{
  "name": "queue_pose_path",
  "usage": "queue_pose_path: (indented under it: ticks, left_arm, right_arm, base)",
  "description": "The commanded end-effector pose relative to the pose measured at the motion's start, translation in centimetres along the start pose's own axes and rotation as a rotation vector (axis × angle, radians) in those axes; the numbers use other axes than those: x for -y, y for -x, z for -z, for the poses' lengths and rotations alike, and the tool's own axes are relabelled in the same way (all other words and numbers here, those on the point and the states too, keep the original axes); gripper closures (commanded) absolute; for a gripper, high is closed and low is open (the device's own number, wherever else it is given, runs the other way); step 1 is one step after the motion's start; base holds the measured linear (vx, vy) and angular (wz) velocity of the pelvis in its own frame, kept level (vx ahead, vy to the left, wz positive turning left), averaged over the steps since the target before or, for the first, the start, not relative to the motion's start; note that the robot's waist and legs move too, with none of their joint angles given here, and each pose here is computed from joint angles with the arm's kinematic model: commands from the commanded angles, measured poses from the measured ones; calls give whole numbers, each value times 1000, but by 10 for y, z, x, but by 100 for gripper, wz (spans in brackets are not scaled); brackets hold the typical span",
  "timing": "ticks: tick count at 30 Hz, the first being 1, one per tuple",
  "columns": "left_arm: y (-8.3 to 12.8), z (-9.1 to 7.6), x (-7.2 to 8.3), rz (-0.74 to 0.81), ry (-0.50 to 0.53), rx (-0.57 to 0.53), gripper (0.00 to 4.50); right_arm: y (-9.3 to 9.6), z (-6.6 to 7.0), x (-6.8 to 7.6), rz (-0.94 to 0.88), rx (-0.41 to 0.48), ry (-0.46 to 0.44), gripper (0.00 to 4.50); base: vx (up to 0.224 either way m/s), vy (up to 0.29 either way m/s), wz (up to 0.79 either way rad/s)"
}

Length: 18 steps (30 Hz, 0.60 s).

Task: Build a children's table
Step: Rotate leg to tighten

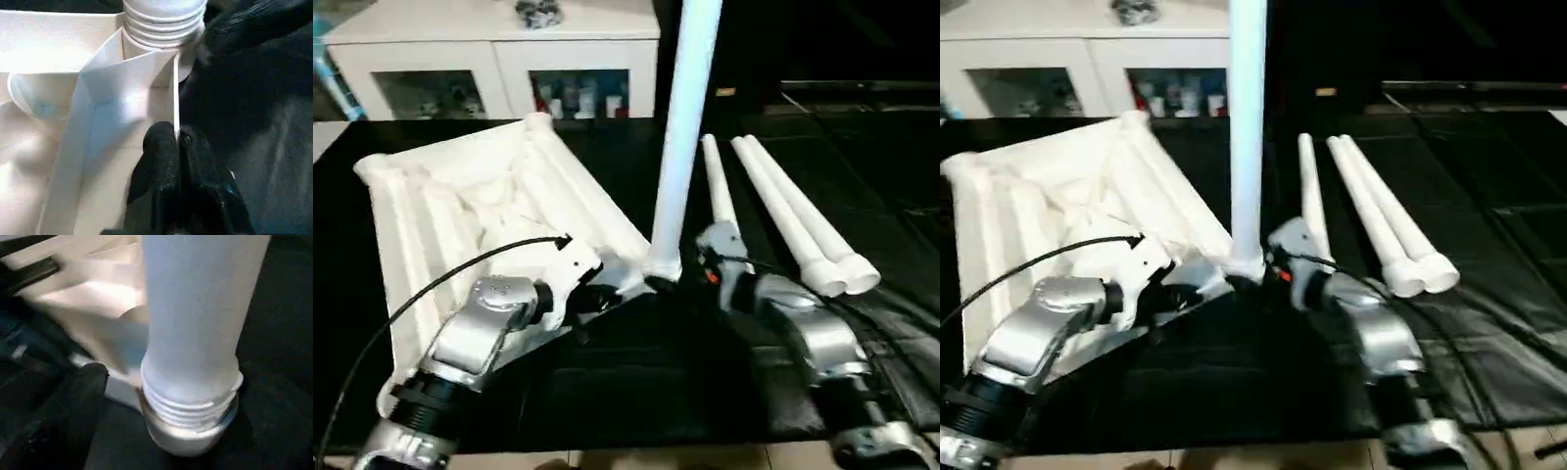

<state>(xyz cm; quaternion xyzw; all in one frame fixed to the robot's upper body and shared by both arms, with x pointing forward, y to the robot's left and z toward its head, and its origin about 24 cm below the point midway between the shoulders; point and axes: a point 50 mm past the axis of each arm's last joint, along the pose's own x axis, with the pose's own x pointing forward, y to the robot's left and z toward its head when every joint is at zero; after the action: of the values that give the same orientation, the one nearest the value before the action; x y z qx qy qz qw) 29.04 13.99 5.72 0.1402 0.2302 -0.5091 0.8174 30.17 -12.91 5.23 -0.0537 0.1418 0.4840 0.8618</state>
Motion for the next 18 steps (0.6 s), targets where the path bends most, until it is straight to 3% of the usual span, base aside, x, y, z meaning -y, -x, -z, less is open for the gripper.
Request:
queue_pose_path:
  ticks: [1,9,18]
  left_arm:
    - [2,-14,0,91,-89,41,450]
    - [12,-3,1,273,-203,-59,450]
    - [10,-2,3,367,-242,-71,450]
  right_arm:
    - [1,-6,-7,-117,20,39,5]
    - [30,-9,0,-309,-70,113,5]
    - [29,-10,-5,-434,-88,138,5]
  base:
    - [0,0,0]
    - [0,0,0]
    - [0,0,0]
